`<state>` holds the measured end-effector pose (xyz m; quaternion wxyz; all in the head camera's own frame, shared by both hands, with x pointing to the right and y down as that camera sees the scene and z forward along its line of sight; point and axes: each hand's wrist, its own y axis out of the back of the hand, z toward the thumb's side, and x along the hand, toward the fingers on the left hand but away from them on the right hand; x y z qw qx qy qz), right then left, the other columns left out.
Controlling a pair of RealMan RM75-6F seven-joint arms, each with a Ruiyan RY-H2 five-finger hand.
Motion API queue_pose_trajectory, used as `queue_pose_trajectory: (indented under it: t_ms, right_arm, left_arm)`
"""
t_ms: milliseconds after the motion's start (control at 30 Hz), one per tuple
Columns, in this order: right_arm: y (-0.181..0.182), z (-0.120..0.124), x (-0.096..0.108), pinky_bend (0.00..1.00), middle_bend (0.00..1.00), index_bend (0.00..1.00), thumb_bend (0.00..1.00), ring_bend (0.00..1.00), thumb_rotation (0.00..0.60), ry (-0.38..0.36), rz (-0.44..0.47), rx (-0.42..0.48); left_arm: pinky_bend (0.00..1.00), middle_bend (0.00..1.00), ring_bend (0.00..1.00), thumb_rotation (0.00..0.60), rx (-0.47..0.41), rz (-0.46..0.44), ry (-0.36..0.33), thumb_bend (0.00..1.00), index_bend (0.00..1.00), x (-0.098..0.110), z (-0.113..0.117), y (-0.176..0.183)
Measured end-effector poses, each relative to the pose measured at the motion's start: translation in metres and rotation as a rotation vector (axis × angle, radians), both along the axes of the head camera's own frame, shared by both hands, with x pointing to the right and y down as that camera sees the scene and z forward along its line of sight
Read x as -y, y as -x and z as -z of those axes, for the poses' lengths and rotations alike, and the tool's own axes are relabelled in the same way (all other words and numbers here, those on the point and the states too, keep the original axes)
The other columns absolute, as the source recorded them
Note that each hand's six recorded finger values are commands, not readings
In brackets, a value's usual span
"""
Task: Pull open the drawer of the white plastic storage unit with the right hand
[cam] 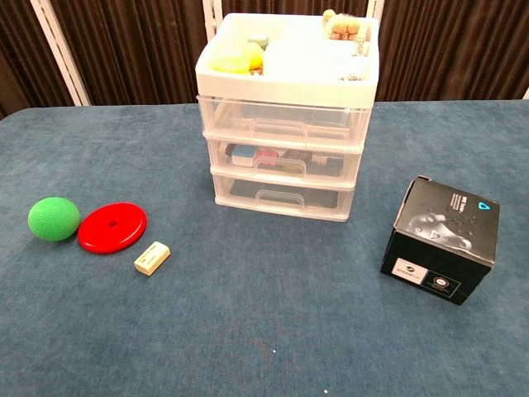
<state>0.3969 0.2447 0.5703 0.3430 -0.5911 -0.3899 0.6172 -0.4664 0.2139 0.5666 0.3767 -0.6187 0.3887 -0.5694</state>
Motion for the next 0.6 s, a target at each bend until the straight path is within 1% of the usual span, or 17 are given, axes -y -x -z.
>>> queue_pose_trajectory:
  t_ms: [600]
  right_arm:
    - [0.0026,0.0008,-0.0002,0.10,0.00,0.00,0.19,0.00,0.600,0.002,0.001,0.021]
  left_arm:
    - [0.07,0.00,0.00,0.600,-0.003,0.001,0.000,0.00,0.04,0.0008,-0.0009,0.0003]
